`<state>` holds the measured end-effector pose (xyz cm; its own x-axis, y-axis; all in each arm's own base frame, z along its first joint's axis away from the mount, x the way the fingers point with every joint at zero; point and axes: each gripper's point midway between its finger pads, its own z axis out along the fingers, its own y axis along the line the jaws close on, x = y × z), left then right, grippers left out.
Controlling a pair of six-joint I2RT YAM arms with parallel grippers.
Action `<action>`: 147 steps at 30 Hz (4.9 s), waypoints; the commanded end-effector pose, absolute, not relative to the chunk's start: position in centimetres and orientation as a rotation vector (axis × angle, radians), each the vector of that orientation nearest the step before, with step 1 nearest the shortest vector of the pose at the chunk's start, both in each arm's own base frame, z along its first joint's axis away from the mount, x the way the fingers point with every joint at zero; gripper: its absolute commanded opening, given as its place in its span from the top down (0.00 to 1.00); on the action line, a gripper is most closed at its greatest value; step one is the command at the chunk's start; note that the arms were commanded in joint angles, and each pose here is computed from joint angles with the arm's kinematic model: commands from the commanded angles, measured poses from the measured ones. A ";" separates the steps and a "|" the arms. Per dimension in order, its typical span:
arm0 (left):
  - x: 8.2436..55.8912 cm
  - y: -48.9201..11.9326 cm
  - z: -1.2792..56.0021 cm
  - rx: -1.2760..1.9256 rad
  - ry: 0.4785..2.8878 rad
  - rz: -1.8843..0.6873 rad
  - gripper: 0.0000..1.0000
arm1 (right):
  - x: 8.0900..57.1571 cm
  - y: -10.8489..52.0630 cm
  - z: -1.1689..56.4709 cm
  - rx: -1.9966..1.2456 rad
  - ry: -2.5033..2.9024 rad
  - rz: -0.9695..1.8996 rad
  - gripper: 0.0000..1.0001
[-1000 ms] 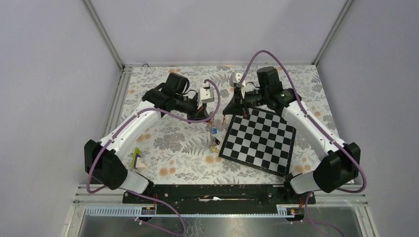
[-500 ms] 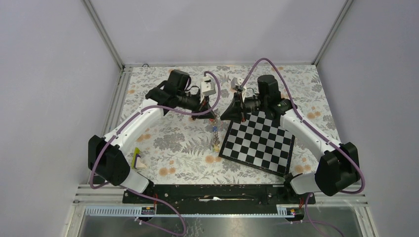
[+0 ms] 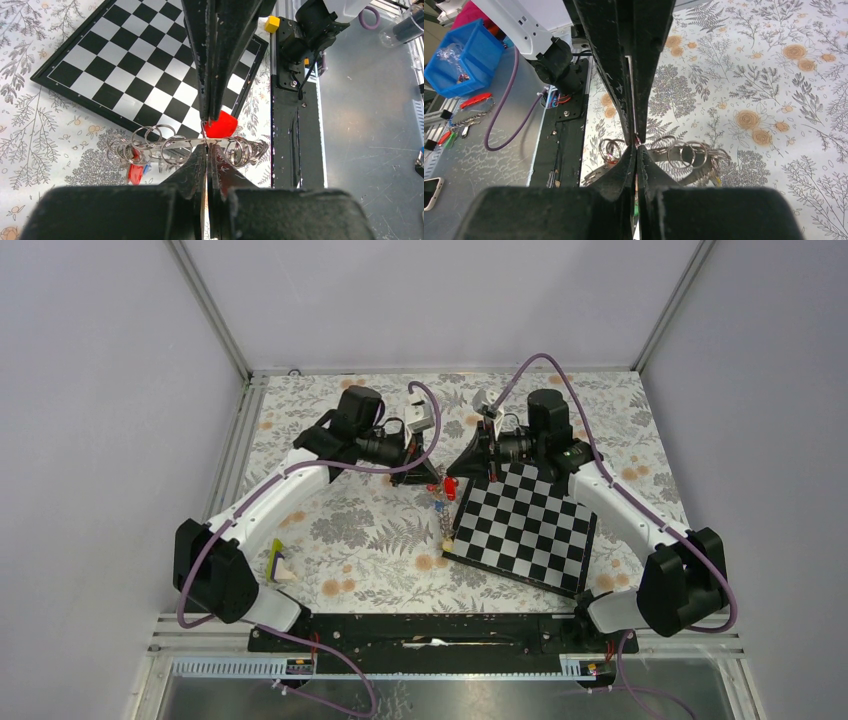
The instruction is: Put the keys on the keyring
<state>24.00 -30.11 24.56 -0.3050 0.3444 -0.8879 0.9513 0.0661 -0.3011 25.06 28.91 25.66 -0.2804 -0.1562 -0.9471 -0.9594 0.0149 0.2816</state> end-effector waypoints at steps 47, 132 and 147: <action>23.0 -28.3 26.0 1.688 1.217 -0.837 1.00 | 26.0 26.0 26.3 -1.194 1.563 1.185 1.00; 25.8 -29.0 24.4 1.118 1.754 -0.792 1.00 | 27.1 30.9 23.1 -1.072 1.660 1.354 1.00; 25.4 -29.2 24.3 1.140 1.744 -0.814 1.00 | 27.2 31.1 22.8 -1.059 1.669 1.378 1.00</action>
